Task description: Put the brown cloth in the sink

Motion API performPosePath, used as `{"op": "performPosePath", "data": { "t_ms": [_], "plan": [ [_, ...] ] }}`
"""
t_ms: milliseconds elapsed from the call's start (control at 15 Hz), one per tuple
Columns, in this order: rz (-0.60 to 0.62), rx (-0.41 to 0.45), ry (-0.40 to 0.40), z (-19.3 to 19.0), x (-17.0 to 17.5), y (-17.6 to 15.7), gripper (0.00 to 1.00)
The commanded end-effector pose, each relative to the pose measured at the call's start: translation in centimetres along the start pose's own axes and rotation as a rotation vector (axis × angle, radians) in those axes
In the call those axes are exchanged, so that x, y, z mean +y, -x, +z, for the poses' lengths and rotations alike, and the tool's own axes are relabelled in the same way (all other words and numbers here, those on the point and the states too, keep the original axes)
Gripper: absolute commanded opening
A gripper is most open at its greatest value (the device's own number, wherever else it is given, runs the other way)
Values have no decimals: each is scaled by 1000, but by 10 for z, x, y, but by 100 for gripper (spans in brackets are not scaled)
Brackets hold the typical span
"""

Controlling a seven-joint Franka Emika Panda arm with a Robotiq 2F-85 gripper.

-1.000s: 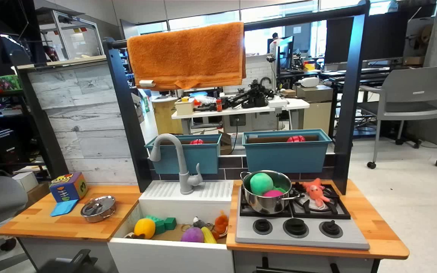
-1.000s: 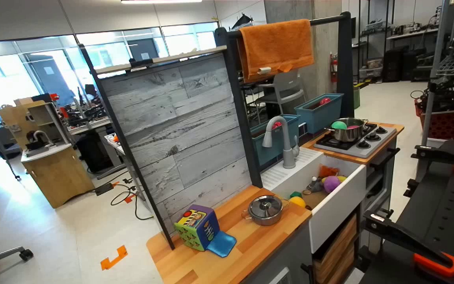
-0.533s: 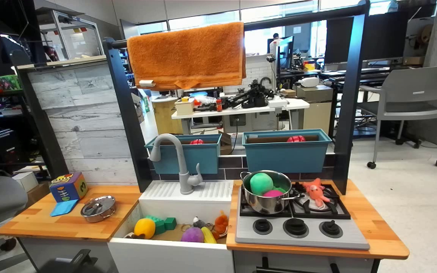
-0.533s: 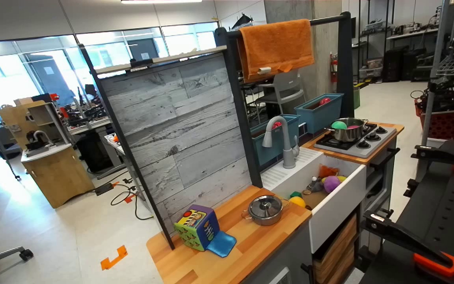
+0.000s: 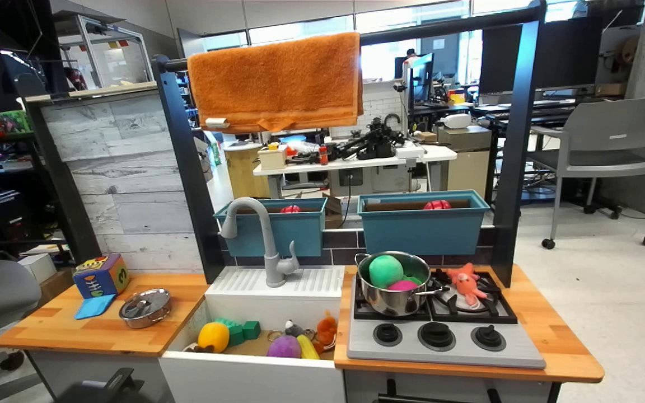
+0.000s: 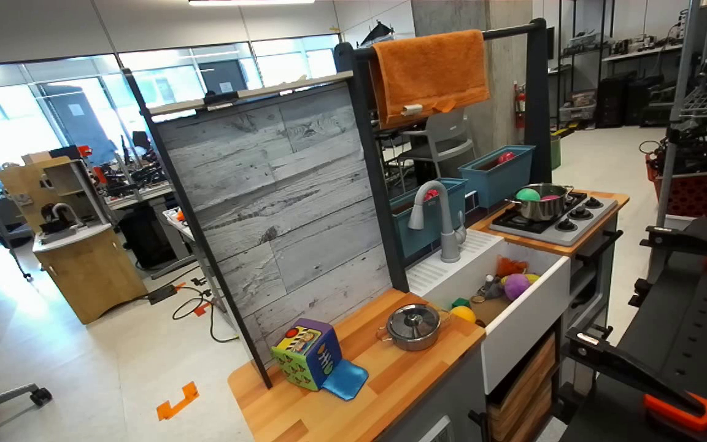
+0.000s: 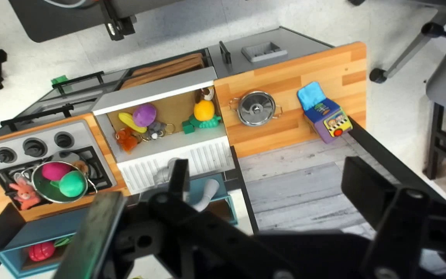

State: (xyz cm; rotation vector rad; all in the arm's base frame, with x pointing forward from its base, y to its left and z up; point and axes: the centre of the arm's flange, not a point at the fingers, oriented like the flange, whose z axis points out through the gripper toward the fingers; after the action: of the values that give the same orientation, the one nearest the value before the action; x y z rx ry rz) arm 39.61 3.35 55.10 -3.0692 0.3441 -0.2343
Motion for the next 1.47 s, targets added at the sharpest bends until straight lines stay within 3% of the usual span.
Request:
{"op": "performPosePath", "data": {
  "t_ms": [0,467,933,1400],
  "plan": [
    [116,90,-69,24,2,-30,100],
    [436,290,-140,65,35,-113,100],
    [764,450,-238,81,82,-182,100],
    [908,428,-253,134,83,-243,100]
  ]
}}
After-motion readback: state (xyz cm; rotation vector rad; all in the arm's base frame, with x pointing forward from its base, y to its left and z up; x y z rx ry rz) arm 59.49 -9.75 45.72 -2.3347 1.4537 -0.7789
